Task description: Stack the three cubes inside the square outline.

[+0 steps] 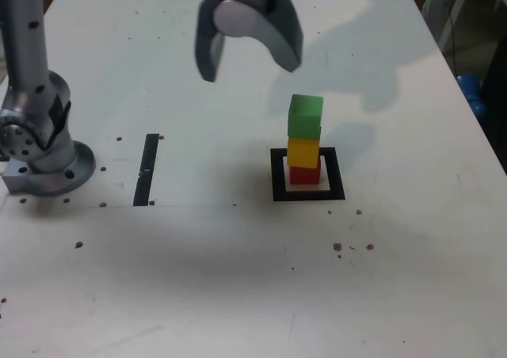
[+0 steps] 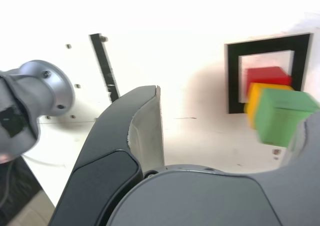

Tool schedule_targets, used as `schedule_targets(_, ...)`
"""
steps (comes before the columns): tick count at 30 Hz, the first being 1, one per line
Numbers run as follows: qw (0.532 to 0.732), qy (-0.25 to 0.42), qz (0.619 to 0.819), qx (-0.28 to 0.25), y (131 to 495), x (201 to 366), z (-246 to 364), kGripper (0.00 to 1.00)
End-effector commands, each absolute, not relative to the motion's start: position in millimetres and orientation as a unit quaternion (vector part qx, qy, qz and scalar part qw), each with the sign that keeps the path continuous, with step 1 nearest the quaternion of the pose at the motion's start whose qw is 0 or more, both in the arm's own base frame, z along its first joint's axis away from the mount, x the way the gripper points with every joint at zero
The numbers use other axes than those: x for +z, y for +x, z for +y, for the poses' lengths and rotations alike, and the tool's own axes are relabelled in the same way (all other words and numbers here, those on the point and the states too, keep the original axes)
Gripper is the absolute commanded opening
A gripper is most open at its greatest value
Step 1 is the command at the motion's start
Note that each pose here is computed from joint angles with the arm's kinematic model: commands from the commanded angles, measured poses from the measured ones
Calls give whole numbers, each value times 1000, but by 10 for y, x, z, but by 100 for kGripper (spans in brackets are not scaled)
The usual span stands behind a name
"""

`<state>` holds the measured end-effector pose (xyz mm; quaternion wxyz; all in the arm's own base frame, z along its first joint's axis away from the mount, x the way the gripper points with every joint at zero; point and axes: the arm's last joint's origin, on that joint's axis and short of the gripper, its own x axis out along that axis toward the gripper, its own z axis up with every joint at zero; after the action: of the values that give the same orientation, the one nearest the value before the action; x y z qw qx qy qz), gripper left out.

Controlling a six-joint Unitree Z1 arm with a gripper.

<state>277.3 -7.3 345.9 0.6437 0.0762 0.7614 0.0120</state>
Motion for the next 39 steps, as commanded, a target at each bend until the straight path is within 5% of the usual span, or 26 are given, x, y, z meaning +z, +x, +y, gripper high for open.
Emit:
schedule_targets(1,639,75,765,18,2666,3445,-58,100)
schedule_targets(11,609,59,790,33,2239,3017,-17,99)
schedule_targets(23,597,24,802,24,1864,2444,33,99)
schedule_targets(39,584,4,811,-4,1726,2213,1,99)
